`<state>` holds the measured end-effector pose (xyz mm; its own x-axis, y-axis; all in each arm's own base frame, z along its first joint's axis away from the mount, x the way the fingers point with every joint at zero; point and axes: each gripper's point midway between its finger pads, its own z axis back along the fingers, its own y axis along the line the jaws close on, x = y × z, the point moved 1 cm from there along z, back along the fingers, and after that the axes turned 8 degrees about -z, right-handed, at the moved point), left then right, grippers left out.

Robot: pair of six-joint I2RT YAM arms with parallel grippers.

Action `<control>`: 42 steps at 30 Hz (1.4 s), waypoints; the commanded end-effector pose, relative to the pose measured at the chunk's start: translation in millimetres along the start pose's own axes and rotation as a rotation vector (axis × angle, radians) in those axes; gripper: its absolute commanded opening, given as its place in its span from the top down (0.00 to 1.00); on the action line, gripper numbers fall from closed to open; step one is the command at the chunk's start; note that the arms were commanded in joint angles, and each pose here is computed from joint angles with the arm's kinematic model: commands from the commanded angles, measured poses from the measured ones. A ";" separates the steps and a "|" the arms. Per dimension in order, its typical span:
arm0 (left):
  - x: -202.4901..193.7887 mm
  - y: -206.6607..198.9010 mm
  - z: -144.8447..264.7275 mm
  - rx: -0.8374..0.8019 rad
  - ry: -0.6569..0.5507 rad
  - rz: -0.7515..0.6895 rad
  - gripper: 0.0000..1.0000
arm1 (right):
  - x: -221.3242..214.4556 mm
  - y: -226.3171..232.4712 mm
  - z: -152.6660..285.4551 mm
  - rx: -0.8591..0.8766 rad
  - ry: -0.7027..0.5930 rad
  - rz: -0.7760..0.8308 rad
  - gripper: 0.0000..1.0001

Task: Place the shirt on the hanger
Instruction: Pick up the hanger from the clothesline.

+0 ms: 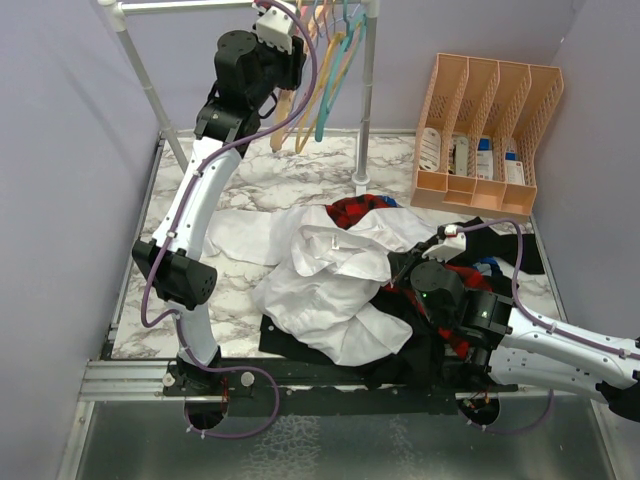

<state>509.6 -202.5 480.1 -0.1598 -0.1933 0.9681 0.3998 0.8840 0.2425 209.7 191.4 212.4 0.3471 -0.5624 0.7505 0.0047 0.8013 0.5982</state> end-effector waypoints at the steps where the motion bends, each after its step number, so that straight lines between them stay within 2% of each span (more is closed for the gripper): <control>1: 21.7 3.6 6.0 0.009 -0.043 0.021 0.48 | 6.2 -6.4 0.4 -0.024 -0.031 -0.003 0.99; 2: 24.8 1.6 7.0 -0.004 -0.049 0.029 0.42 | 6.1 -6.4 0.4 -0.024 -0.031 -0.002 0.99; 6: 34.3 -4.2 10.6 -0.045 -0.069 0.061 0.28 | 5.8 -6.6 0.3 -0.024 -0.030 -0.006 0.99; 8: 35.8 -2.3 11.4 -0.051 -0.073 0.081 0.25 | 4.9 -6.8 0.3 -0.025 -0.027 -0.003 0.99; 11: 35.0 8.5 11.1 -0.046 -0.079 0.132 0.25 | 4.3 -8.3 0.6 -0.029 -0.025 -0.006 0.99; 15: 30.5 37.2 11.2 -0.031 -0.092 0.229 0.31 | 3.3 -11.1 1.6 -0.032 -0.023 -0.014 0.99; 19: 29.0 48.3 9.9 -0.028 -0.091 0.270 0.36 | 3.0 -13.2 1.9 -0.036 -0.023 -0.016 0.99; 24: 26.8 46.6 7.5 -0.038 -0.088 0.269 0.41 | 2.7 -13.0 1.7 -0.036 -0.023 -0.018 0.99; 34: 22.9 39.1 8.0 -0.082 -0.079 0.253 0.42 | 1.2 -15.9 2.0 -0.041 -0.021 -0.020 0.99; 42: 9.1 35.0 5.0 -0.072 -0.046 0.156 0.43 | 0.0 -16.1 1.4 -0.042 -0.019 -0.018 0.99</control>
<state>521.3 -166.6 496.4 -0.0933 0.0317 0.9951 0.4849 0.8744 0.0176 207.5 188.1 210.8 0.3479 -0.5839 0.7335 0.0168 0.7861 0.6178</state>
